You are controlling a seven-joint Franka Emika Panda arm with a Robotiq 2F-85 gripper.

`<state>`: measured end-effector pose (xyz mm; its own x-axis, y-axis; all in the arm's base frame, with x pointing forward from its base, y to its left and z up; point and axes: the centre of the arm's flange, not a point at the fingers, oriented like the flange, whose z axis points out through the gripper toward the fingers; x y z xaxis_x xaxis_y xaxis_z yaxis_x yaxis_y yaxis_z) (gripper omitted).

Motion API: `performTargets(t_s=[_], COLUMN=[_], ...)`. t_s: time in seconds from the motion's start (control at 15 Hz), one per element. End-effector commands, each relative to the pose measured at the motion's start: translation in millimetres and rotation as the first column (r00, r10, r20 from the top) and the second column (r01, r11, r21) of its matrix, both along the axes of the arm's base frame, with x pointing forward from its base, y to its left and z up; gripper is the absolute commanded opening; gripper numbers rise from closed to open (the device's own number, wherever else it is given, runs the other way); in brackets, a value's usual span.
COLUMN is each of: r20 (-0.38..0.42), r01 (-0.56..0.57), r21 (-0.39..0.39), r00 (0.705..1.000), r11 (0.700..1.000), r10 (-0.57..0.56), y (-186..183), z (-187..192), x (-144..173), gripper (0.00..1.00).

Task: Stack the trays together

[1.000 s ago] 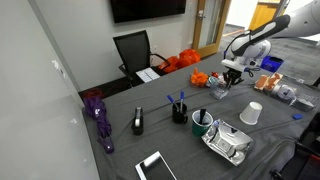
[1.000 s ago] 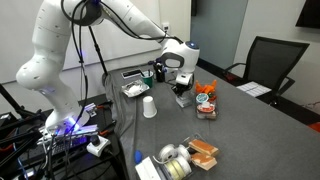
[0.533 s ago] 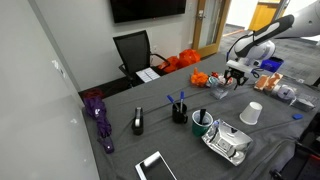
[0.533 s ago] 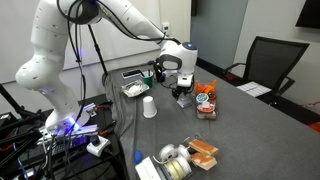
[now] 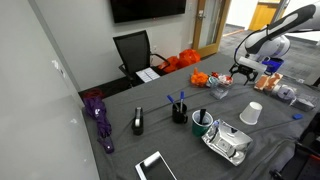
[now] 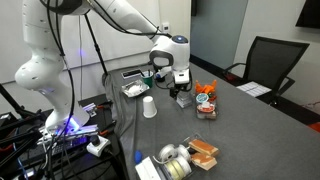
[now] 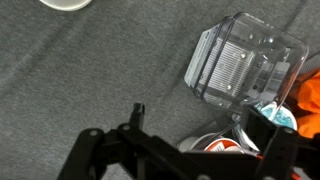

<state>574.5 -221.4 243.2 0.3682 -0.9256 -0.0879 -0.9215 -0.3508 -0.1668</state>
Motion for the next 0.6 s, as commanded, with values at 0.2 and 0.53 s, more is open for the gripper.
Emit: performTargets(t_s=[0.2,0.53], r20=[0.065,0.084], r01=[-0.099,-0.117], r21=[-0.006,-0.009], r00=[0.993,0.99], r11=[0.995,0.993], r10=[0.099,0.117], y=[-13,-18], z=[34,44], x=[-51,-65], gripper=[1.0,1.0])
